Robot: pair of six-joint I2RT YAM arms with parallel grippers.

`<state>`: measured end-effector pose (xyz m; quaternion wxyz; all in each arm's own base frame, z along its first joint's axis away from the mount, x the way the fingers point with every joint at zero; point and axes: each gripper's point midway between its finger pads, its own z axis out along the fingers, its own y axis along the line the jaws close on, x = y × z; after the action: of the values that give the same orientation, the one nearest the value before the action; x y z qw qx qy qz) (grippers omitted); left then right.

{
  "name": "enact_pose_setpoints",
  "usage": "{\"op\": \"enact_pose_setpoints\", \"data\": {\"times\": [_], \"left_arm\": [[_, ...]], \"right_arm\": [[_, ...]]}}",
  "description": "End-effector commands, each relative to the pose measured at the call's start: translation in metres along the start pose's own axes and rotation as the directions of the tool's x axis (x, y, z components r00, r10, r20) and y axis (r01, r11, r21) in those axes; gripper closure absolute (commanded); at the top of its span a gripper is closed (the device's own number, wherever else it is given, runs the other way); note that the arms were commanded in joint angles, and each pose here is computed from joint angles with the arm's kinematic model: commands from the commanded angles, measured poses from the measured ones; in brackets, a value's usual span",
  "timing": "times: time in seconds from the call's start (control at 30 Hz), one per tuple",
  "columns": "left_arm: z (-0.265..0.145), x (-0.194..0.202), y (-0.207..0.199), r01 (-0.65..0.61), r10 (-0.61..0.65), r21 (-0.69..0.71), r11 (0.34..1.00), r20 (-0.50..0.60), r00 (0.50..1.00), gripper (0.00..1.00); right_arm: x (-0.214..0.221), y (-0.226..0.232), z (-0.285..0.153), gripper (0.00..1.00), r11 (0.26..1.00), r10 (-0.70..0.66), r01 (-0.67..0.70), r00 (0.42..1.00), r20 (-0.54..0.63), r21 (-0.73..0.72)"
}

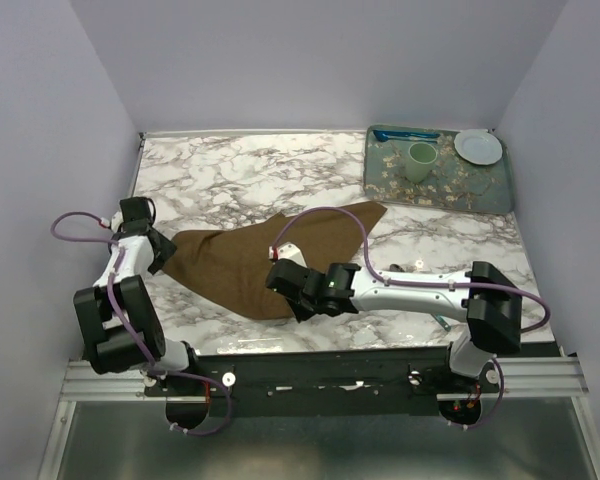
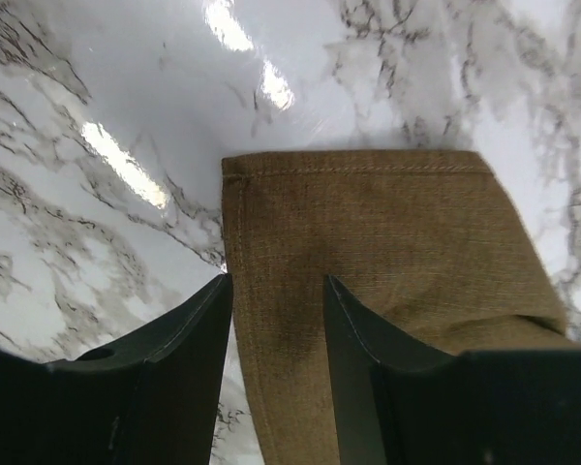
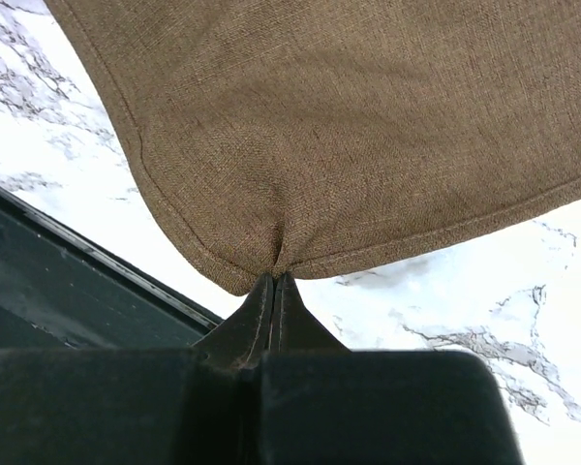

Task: Fold the napkin, place the utensils inside, and roll it up
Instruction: Flatten the napkin out

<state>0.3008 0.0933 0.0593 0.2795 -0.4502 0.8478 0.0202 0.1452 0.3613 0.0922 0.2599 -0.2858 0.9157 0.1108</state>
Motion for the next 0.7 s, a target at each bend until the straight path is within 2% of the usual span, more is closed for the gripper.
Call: {"op": "enact_pose_setpoints", "data": {"times": [0.0,0.2,0.4,0.5,0.53,0.6,0.63,0.67], "left_arm": [[0.016,0.012,0.011,-0.052,0.048,-0.125,0.991,-0.039,0.998,0.46],[0.027,0.017,0.028,-0.056,0.048,-0.253,0.966,-0.038,0.998,0.43],[0.039,0.034,0.041,-0.059,0.038,-0.285,0.957,-0.079,0.996,0.39],[0.045,0.038,0.038,-0.011,-0.012,-0.261,0.965,-0.084,0.996,0.51],[0.048,0.04,0.034,0.016,-0.033,-0.229,0.973,-0.073,0.997,0.61],[0.047,0.036,0.03,0.046,-0.055,-0.189,0.981,-0.039,0.998,0.69],[0.048,0.035,0.029,0.057,-0.064,-0.173,0.983,-0.03,0.998,0.78],[0.047,0.033,0.025,0.056,-0.06,-0.15,0.987,-0.026,0.998,0.83]], "right_arm": [[-0.007,0.005,-0.008,0.99,0.999,-0.007,0.009,0.999,0.042,-0.052],[-0.005,0.002,-0.011,0.99,0.997,-0.009,0.013,0.998,0.055,-0.072],[-0.001,-0.004,-0.012,0.99,0.998,-0.001,0.005,0.998,0.055,-0.065],[0.0,-0.007,-0.014,0.99,0.998,0.004,-0.001,0.998,0.061,-0.058],[0.0,-0.008,-0.014,0.99,0.998,0.004,-0.001,0.998,0.061,-0.057],[0.002,-0.009,-0.015,0.99,0.998,0.004,0.0,0.998,0.058,-0.059],[0.002,-0.009,-0.015,0.99,0.998,-0.005,0.009,0.998,0.059,-0.061],[0.002,-0.009,-0.015,0.99,0.998,-0.015,0.018,0.998,0.059,-0.06]]}}
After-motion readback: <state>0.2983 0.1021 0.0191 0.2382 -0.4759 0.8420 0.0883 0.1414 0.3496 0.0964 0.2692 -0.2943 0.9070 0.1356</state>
